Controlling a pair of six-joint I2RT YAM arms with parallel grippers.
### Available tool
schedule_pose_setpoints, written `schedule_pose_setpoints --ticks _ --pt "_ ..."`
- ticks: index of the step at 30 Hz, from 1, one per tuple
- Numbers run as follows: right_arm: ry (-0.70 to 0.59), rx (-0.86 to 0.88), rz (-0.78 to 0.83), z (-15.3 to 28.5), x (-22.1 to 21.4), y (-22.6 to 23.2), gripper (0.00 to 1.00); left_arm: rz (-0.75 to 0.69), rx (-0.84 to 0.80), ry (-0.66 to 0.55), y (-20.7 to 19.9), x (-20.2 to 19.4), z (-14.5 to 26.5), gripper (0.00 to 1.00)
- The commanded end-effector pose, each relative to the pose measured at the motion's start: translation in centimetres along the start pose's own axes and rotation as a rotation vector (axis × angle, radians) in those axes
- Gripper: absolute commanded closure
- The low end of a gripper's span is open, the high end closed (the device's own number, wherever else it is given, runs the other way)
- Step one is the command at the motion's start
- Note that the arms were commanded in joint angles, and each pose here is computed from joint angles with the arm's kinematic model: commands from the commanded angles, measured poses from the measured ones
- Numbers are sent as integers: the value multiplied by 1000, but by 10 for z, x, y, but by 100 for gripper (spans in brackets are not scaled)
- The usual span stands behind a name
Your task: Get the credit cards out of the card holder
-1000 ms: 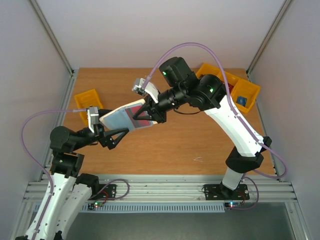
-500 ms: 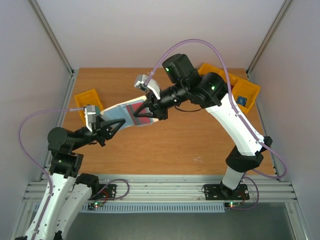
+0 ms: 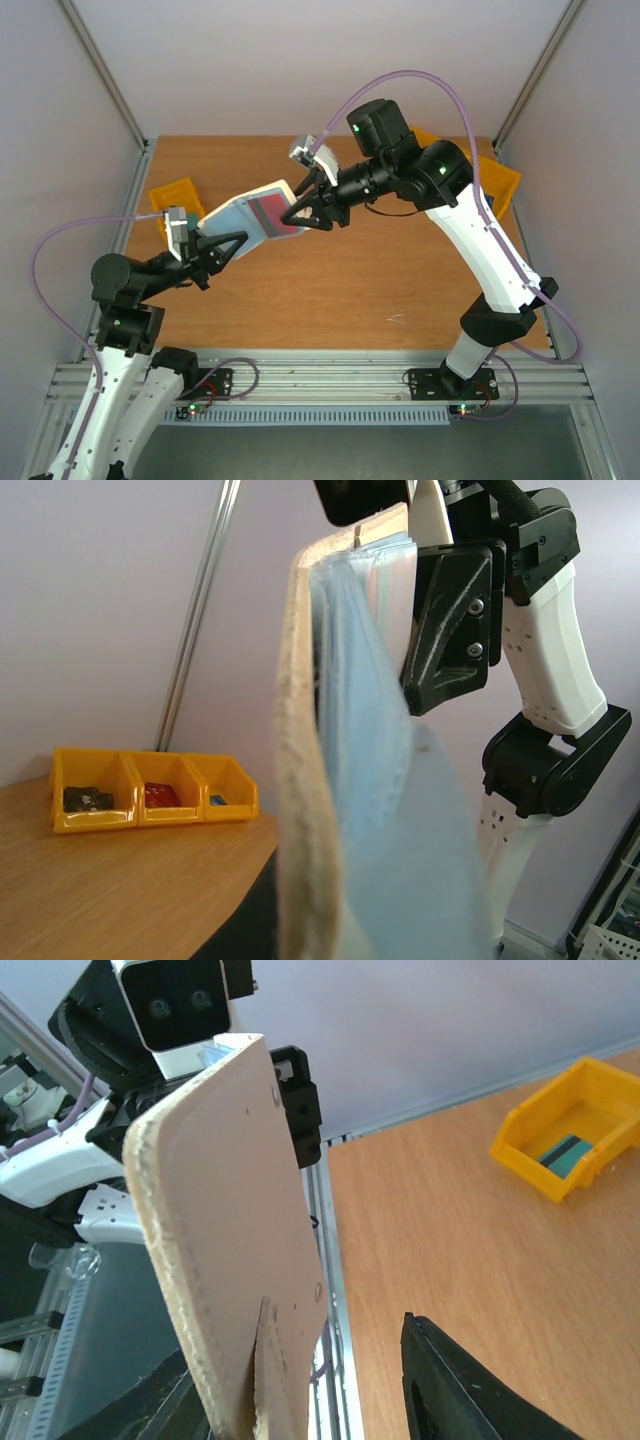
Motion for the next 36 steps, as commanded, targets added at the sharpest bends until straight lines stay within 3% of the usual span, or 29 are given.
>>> schedule_pose_setpoints --ticks 1,15,36 --pt "-40 -12 44 13 6 10 56 -73 -7 -38 -10 20 1 100" --pt "-56 -68 32 24 7 -1 55 -87 -13 -30 -12 20 1 100" --pt "17 -211 66 32 -9 -14 53 -92 -10 -12 -10 11 3 100"
Point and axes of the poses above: each gripper's point midway between its finger pads, its own z axis back along the fingers, its own y axis along the line the jaws close on, x = y × z, the point moved 4 cm from there along z, back along the fingers, and after that the axes turned 5 degrees about -z, right-handed, at the moved point
